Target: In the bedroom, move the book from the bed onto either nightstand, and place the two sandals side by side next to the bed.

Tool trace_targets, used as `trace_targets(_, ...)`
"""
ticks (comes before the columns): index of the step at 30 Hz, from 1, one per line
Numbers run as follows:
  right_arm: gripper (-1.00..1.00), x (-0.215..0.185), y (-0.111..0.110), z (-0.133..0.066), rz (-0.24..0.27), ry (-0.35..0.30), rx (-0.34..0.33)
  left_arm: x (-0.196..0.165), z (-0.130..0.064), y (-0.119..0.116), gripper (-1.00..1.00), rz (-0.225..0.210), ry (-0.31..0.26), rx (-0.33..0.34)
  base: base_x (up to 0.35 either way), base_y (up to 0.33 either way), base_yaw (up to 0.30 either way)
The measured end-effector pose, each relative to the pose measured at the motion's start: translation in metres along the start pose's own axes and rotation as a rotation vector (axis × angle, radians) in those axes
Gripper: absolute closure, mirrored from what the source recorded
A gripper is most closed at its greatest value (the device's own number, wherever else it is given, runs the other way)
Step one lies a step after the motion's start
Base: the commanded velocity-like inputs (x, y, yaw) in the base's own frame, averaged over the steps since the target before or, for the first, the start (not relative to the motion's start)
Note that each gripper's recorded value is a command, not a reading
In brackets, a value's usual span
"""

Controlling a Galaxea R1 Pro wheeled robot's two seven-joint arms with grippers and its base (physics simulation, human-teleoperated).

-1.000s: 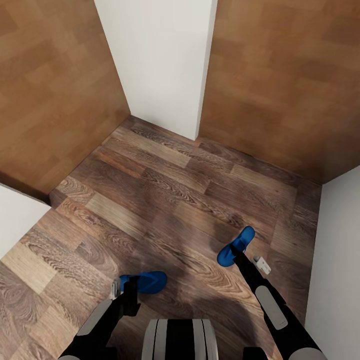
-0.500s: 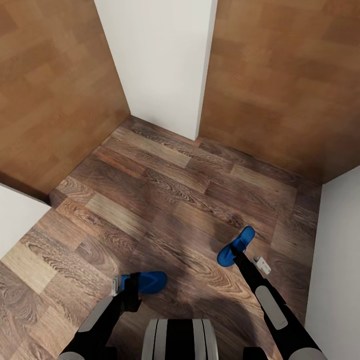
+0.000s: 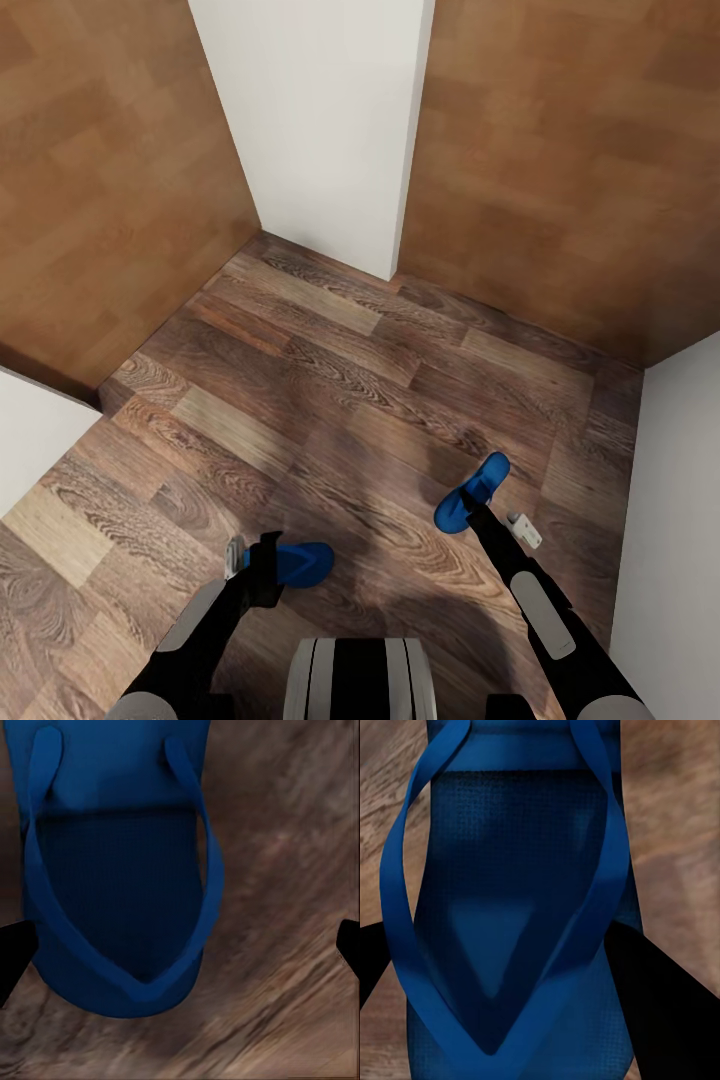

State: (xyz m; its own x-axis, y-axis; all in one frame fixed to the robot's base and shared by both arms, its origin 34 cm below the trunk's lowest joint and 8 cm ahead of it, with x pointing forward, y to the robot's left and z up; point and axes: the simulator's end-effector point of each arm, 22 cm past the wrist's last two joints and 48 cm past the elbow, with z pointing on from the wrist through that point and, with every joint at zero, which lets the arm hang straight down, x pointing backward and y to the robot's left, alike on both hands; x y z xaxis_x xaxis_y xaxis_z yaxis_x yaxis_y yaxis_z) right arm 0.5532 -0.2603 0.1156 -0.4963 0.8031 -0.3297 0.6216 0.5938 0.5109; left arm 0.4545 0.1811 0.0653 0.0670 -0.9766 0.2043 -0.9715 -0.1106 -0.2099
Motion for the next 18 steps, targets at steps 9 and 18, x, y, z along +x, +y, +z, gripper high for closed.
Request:
trace_targets(9, 1.00, 0.000, 0.000, 0.000, -0.001, 0.000, 0.000, 0.001, 0.000, -0.009, -1.00, 0.003, 0.001, 0.017, 0.000, 0.000, 0.000)
trace_targets(18, 1.00, 0.010, -0.014, 0.004, 0.001, 0.017, 0.023, 0.001, 0.008, 0.002, -1.00, -0.002, 0.003, -0.006, 0.000, 0.000, 0.000)
